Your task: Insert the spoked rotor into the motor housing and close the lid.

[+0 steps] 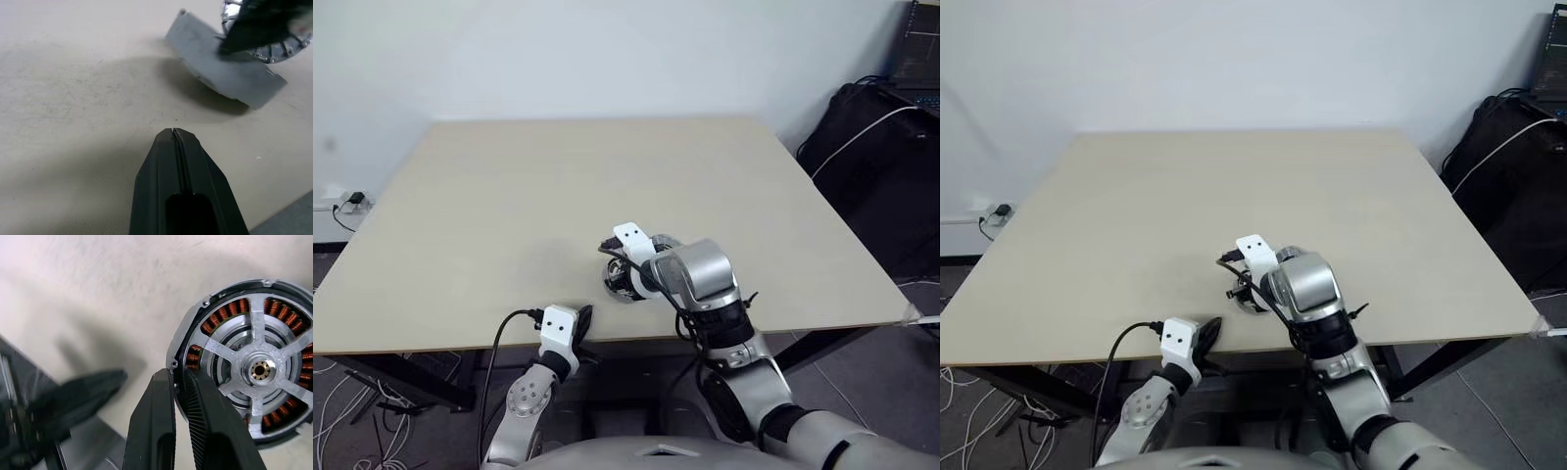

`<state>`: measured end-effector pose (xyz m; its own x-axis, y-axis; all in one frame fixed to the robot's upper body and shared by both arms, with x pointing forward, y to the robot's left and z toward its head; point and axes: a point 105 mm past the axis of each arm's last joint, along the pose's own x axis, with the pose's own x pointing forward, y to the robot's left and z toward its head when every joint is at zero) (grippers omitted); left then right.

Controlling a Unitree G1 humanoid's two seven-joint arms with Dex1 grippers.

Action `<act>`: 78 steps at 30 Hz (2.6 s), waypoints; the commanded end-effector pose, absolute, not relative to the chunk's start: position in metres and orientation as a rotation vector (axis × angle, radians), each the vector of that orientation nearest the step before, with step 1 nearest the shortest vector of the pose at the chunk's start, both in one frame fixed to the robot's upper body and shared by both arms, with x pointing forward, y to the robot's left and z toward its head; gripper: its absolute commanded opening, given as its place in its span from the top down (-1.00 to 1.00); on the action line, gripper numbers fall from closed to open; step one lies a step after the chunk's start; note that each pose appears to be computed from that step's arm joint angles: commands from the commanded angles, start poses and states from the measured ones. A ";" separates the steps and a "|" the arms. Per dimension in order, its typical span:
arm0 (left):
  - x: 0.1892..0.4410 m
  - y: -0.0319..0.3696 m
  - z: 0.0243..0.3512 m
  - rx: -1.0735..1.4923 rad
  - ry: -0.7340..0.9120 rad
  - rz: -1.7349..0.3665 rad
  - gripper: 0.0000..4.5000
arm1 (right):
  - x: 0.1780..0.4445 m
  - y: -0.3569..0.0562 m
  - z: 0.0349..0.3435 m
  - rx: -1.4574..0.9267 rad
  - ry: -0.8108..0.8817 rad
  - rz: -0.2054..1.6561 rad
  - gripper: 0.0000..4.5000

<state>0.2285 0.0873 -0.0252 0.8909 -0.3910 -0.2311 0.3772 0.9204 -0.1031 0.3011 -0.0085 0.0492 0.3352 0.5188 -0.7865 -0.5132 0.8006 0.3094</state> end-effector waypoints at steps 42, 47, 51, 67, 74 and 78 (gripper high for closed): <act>0.234 0.086 -0.005 -0.044 0.193 -0.422 1.00 | 0.402 -0.136 0.168 -0.507 -0.063 -0.018 0.99; 0.235 0.088 -0.005 -0.037 0.195 -0.426 1.00 | 0.392 -0.182 0.124 -0.658 0.134 -0.096 0.99; 0.235 0.089 -0.006 -0.032 0.198 -0.430 1.00 | 0.376 -0.196 0.095 -0.756 0.259 -0.053 0.99; 0.235 0.088 -0.006 -0.052 0.208 -0.434 1.00 | 0.320 -0.116 0.064 -0.392 0.462 0.570 0.99; 0.235 0.091 -0.005 -0.050 0.208 -0.426 1.00 | 0.308 -0.089 0.083 -0.300 0.427 0.751 0.99; 0.236 0.091 -0.005 -0.049 0.205 -0.424 1.00 | 0.308 -0.080 0.081 -0.302 0.431 0.779 0.99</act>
<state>0.2293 0.0934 -0.0233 0.8777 -0.4048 -0.2563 0.3912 0.9144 -0.1045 0.3067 -0.0913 0.0662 0.6310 0.5705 -0.5258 -0.7065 0.7025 -0.0857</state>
